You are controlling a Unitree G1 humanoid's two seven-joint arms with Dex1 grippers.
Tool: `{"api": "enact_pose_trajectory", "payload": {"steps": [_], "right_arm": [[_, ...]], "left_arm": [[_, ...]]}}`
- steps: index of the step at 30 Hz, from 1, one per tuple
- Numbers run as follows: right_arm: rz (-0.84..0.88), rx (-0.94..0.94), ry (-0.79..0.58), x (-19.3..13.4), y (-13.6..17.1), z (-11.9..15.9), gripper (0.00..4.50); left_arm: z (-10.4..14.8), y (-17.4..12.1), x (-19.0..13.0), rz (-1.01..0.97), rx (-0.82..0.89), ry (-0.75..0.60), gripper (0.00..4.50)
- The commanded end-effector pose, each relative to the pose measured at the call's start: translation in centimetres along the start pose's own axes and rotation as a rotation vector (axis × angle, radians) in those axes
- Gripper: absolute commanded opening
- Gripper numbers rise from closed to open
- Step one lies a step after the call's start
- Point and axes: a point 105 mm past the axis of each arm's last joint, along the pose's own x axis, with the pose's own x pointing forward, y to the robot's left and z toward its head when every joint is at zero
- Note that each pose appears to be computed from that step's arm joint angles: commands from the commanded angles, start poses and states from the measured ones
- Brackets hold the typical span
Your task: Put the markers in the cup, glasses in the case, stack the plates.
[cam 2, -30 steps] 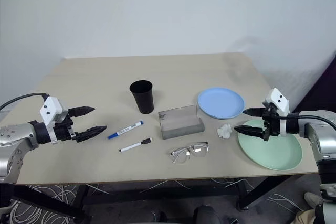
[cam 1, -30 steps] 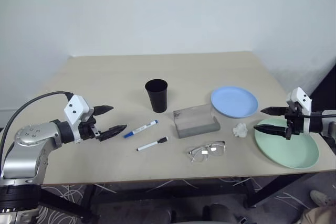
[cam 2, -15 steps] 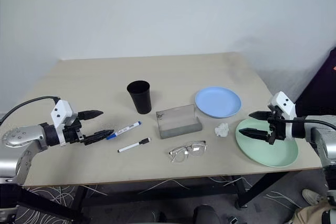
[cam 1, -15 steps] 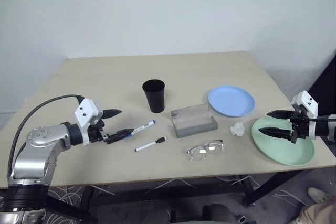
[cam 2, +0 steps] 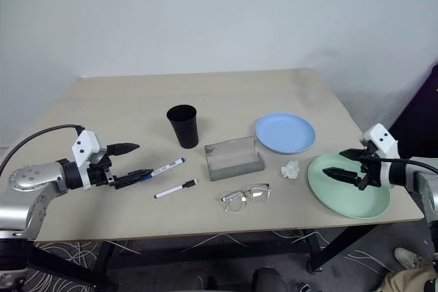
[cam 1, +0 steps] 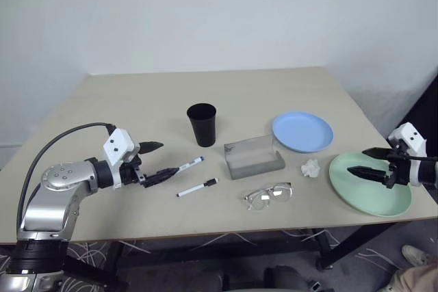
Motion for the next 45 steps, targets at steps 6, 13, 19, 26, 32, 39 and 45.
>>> {"api": "enact_pose_trajectory", "payload": {"steps": [6,13,19,26,32,39,45], "right_arm": [[-0.227,0.142,-0.006,-2.9,-4.5,-1.9,4.50],[-0.325,0.270,0.010,-4.3,-6.1,-4.7,4.50],[-0.364,0.340,0.025,-4.7,-6.3,-6.4,4.50],[-0.372,0.416,0.040,-4.6,-6.1,-7.8,4.50],[-0.347,0.461,0.043,-3.9,-5.5,-8.4,4.50],[-0.319,0.471,0.051,-3.2,-4.9,-8.6,3.32],[-0.308,0.477,0.058,-2.9,-4.7,-8.8,1.14]], "left_arm": [[1.0,-0.4,-0.1,0.005,0.030,-0.040,4.49],[0.7,-0.7,-0.3,0.007,0.020,-0.032,4.49],[0.6,-0.8,-0.3,0.008,0.015,-0.029,4.49],[0.6,-0.8,-0.3,0.009,0.015,-0.027,4.49],[0.5,-0.8,-0.2,0.009,0.013,-0.027,4.49],[0.5,-0.9,-0.3,0.005,0.006,-0.025,4.50],[0.5,-1.1,-0.4,0.005,-0.001,-0.023,4.50]]}}
